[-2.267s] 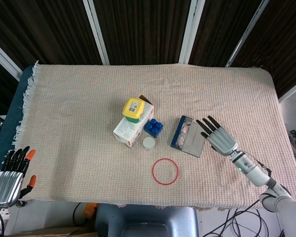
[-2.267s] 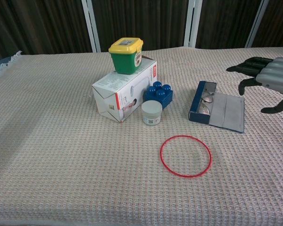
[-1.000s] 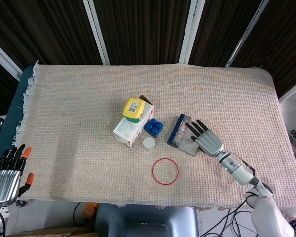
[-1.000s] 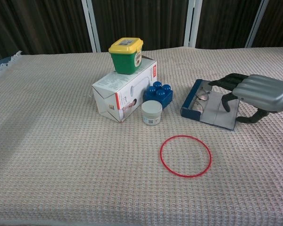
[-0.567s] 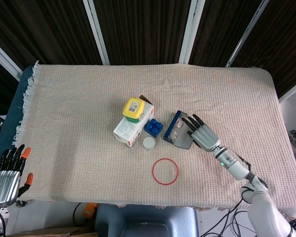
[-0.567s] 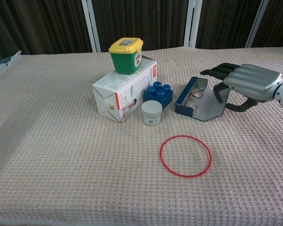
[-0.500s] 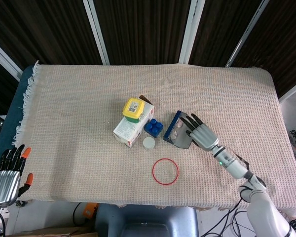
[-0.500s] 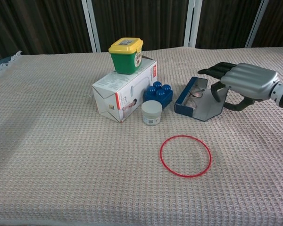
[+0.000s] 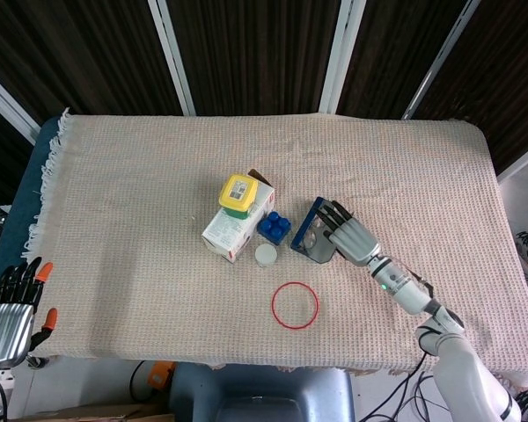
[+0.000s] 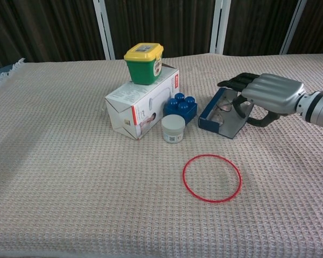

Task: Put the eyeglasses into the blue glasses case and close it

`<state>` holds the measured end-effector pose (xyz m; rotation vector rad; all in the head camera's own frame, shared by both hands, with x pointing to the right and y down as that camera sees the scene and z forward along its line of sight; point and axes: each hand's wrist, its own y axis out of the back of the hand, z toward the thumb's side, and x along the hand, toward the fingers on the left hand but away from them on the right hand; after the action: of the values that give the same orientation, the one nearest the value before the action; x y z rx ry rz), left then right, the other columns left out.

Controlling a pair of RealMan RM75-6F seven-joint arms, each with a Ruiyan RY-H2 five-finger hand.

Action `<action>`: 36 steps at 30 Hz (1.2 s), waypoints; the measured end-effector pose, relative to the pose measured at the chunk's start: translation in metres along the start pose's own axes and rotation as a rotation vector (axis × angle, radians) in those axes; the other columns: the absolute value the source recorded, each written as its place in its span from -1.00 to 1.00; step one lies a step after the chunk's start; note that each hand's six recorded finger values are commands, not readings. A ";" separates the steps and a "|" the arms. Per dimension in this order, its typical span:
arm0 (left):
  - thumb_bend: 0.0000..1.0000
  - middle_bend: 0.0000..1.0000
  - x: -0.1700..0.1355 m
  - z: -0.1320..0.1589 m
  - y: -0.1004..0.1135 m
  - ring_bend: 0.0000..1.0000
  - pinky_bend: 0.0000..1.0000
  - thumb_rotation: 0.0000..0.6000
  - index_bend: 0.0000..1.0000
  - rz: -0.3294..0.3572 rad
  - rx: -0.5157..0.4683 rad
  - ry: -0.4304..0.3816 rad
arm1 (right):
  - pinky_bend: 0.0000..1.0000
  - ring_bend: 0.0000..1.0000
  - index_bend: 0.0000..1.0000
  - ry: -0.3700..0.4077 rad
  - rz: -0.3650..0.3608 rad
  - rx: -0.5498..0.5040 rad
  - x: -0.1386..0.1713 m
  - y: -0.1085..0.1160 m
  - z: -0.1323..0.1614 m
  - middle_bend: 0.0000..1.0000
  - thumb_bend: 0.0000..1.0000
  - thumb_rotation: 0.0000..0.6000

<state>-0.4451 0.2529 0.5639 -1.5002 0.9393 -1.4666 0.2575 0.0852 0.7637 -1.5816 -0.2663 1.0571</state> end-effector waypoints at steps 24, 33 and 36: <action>-0.17 -1.00 -0.006 0.001 0.004 -1.00 -0.91 1.00 -1.00 0.013 -0.011 -0.025 | -1.00 -1.00 0.50 0.091 -0.092 -0.026 0.107 0.000 0.000 -0.88 0.36 1.00; -0.17 -1.00 -0.006 -0.001 0.004 -1.00 -0.91 1.00 -1.00 0.010 -0.014 -0.023 | -1.00 -1.00 0.50 0.083 -0.102 -0.093 0.090 0.013 0.003 -0.88 0.35 1.00; -0.17 -1.00 -0.006 -0.001 0.004 -1.00 -0.91 1.00 -1.00 0.008 -0.013 -0.023 | -1.00 -1.00 0.50 0.085 -0.098 -0.103 0.080 0.018 0.005 -0.88 0.36 1.00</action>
<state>-0.4464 0.2572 0.5579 -1.5181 0.9420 -1.4365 0.2934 0.1366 0.7102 -1.6833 -0.3417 0.9107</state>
